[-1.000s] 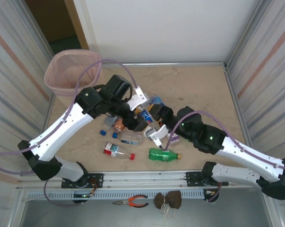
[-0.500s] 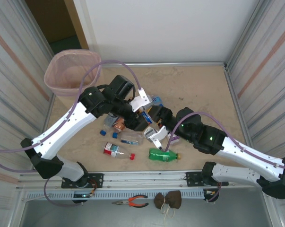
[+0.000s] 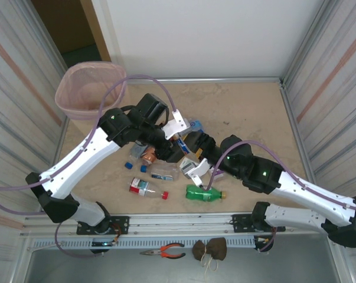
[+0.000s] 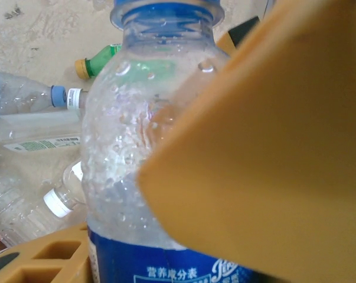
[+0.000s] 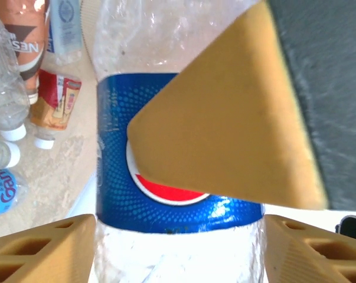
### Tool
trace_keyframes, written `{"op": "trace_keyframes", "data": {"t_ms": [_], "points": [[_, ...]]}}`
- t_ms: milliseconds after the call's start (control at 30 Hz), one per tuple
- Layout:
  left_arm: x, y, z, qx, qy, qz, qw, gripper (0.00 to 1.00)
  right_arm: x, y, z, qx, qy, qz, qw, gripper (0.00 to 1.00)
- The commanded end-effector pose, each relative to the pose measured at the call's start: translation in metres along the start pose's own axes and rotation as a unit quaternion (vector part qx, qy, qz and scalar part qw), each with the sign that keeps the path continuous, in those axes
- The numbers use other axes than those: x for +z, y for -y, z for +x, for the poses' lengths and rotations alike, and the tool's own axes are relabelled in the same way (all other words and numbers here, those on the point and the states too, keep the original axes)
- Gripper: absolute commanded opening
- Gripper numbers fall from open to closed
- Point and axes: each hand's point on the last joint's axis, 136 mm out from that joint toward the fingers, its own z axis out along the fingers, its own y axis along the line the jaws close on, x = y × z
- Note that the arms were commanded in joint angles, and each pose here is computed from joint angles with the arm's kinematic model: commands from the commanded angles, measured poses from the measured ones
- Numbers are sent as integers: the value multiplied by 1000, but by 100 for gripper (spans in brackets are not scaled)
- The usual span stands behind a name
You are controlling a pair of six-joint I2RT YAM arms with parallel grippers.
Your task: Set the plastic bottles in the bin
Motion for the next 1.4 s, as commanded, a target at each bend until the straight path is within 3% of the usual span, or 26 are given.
{"op": "trace_keyframes", "data": {"t_ms": [0, 167, 267, 467, 633, 800, 933, 1167, 1367], "points": [[-11, -13, 0, -8, 19, -25, 999, 44, -12, -8, 6, 6, -15, -22, 1000, 80], [-22, -36, 4, -44, 38, -50, 997, 44, -18, -17, 15, 45, -40, -37, 997, 84], [-35, -53, 6, -65, 57, -76, 993, 44, -23, -16, 16, 121, -42, -44, 991, 85], [-78, -106, 6, -137, 124, -161, 970, 44, -26, -12, 14, 337, -34, -52, 940, 84], [-122, -145, 5, -184, 179, -218, 942, 44, -14, -1, 24, 523, -50, 3, 851, 86], [-172, -175, -1, -210, 237, -258, 913, 44, -8, 0, 43, 671, -89, 41, 735, 86], [-201, -204, 7, -229, 247, -303, 892, 44, -11, -5, 49, 710, -109, 47, 694, 88], [-227, -262, 39, -263, 197, -374, 868, 44, -22, -3, 53, 717, -107, 54, 686, 88], [-238, -312, 76, -277, 84, -461, 838, 44, -22, -7, 50, 712, -106, 44, 693, 88]]}}
